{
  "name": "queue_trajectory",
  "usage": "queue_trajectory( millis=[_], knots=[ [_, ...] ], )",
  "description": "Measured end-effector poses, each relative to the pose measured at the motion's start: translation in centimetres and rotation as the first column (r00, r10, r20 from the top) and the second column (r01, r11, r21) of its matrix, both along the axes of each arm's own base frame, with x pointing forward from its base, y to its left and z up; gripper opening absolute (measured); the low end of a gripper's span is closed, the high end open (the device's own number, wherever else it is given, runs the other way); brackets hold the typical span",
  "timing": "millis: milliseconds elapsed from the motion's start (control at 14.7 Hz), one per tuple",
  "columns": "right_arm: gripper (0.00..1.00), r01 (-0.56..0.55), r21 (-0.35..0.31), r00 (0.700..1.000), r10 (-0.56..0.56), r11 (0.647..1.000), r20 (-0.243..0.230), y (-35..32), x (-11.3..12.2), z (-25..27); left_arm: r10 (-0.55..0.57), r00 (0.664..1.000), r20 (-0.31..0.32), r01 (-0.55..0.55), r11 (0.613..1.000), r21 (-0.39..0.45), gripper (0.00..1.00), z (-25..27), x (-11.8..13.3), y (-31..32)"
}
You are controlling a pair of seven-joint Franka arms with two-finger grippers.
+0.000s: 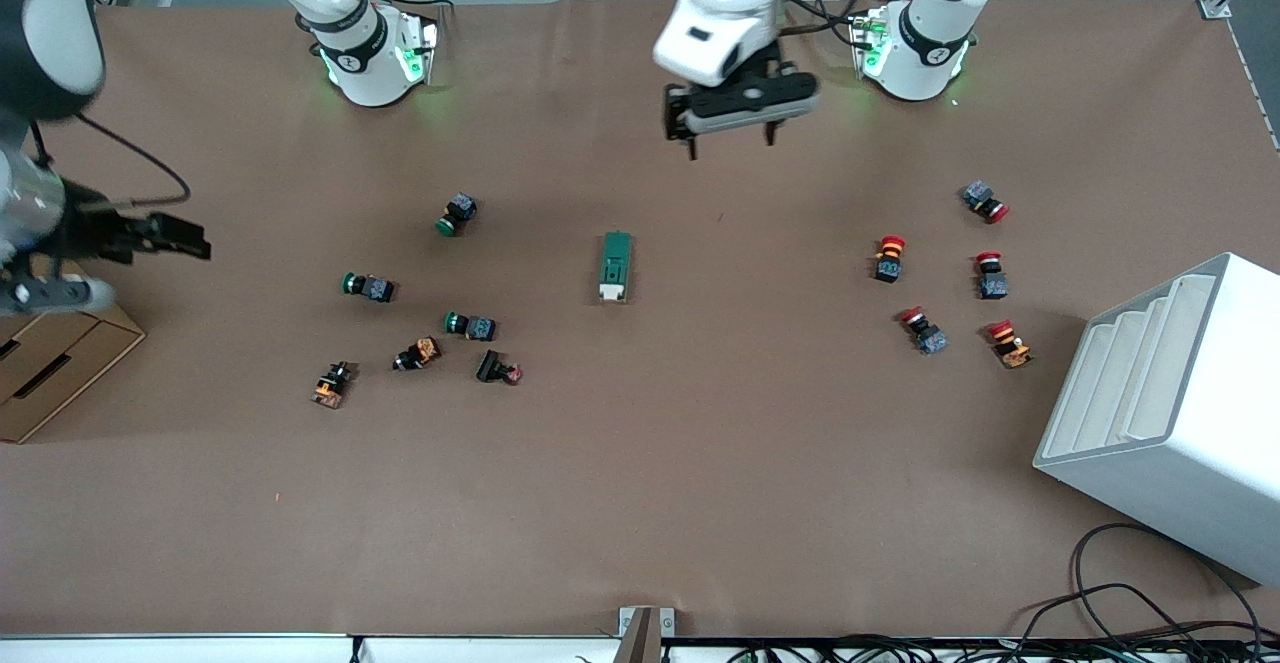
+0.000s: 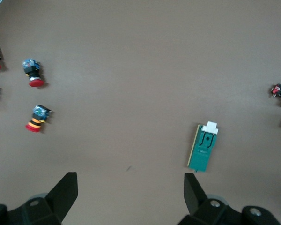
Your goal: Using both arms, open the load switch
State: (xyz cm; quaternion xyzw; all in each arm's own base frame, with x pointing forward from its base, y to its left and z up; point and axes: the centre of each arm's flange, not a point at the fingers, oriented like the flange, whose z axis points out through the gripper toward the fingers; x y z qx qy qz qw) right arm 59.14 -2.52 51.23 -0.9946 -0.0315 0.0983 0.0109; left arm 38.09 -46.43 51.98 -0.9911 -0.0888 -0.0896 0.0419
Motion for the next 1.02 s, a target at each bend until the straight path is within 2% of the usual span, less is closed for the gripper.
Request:
queue_trajectory(
  millis=[204, 340, 475, 611, 815, 1019],
  knots=[
    [1.00, 0.001, 0.001, 0.999, -0.001, 1.000, -0.035, 0.4, 0.9, -2.5, -0.009, 0.998, 0.069, 0.004, 0.998, 0.066, 1.00, -6.1, -3.8, -5.5],
    [1.00, 0.042, -0.013, 0.998, -0.042, 0.999, -0.049, 2.3, 1.4, -3.9, 0.002, 0.994, 0.112, -0.011, 0.997, 0.078, 1.00, -10.0, -5.8, -8.2],
    [1.00, 0.120, -0.052, 0.990, -0.123, 0.991, -0.063, 6.3, 1.8, -5.4, 0.027, 0.986, 0.166, -0.040, 0.996, 0.078, 1.00, -13.3, -7.4, -10.0],
    [1.00, 0.219, -0.109, 0.971, -0.227, 0.970, -0.070, 11.9, 1.5, -7.0, 0.023, 0.970, 0.240, -0.045, 0.996, 0.083, 0.99, -16.4, -8.9, -11.6],
    [1.00, 0.388, -0.200, 0.913, -0.405, 0.900, -0.054, 19.4, 0.5, -9.3, 0.056, 0.935, 0.350, -0.080, 0.995, 0.053, 0.98, -21.3, -11.0, -13.4],
    [1.00, 0.584, -0.288, 0.787, -0.616, 0.759, -0.025, 26.0, -0.9, -13.3, 0.056, 0.903, 0.427, -0.074, 0.997, 0.024, 0.97, -25.2, -12.5, -14.4]
  ],
)
